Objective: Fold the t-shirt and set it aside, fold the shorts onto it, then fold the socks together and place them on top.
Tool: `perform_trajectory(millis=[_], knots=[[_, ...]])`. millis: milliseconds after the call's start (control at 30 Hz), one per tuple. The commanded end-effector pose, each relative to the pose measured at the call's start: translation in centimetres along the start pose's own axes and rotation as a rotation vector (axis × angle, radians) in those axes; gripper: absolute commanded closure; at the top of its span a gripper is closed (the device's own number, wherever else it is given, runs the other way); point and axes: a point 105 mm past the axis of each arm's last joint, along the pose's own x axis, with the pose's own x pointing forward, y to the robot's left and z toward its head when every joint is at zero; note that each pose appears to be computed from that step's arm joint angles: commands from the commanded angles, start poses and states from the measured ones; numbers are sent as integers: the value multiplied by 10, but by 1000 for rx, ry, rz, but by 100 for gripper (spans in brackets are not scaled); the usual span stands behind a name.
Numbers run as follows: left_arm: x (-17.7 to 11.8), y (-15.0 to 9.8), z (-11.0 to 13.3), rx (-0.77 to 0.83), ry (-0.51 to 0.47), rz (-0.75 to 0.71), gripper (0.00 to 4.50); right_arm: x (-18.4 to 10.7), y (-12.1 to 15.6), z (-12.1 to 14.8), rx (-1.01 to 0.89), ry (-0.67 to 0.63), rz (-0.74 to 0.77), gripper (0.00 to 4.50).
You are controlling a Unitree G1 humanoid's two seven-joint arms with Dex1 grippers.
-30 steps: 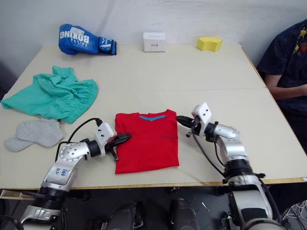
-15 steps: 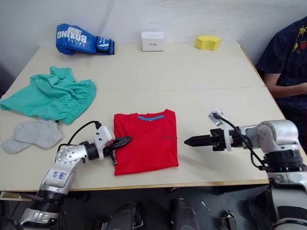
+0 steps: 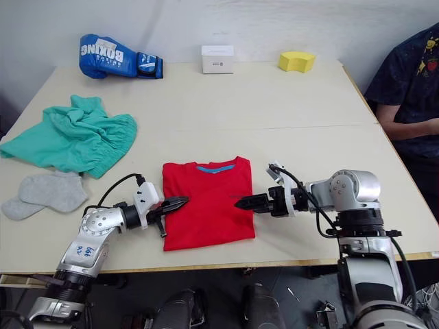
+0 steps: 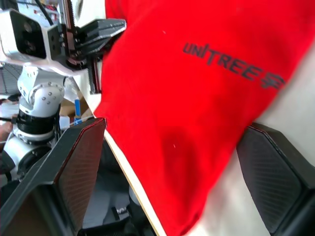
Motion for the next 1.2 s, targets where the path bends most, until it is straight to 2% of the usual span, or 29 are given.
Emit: perform_trajectory(millis=[33, 100, 200, 533, 667, 767, 867, 1000, 1033, 1200], knots=[[2, -6, -8, -20, 23, -31, 450, 9, -11, -1, 22, -7, -55, 41], [2, -6, -8, -19, 24, -34, 450, 15, -11, -3, 31, -4, -48, 41], [2, -6, -8, -17, 27, -40, 450, 22, -11, -6, 33, 3, -47, 101], [-3, 3, -6, -8, 28, -25, 450, 20, -9, -10, 23, 19, -72, 442], [-14, 9, 0, -26, -5, -33, 450, 13, -18, -9, 33, 10, -134, 446], [-27, 9, 10, -40, -41, -92, 450, 3, -24, -1, 43, -25, -180, 446], [-47, 4, 36, -52, -106, -184, 393, -20, -26, 8, 21, -63, -218, 450], [-62, 3, 65, -39, -178, -199, 279, -60, -36, 14, 32, -120, -305, 450], [-66, -2, 73, -37, -210, -224, 239, -70, -40, 14, 38, -140, -332, 450], [-80, -20, 89, -43, -232, -292, 96, -129, -60, 13, 47, -206, -491, 450]])
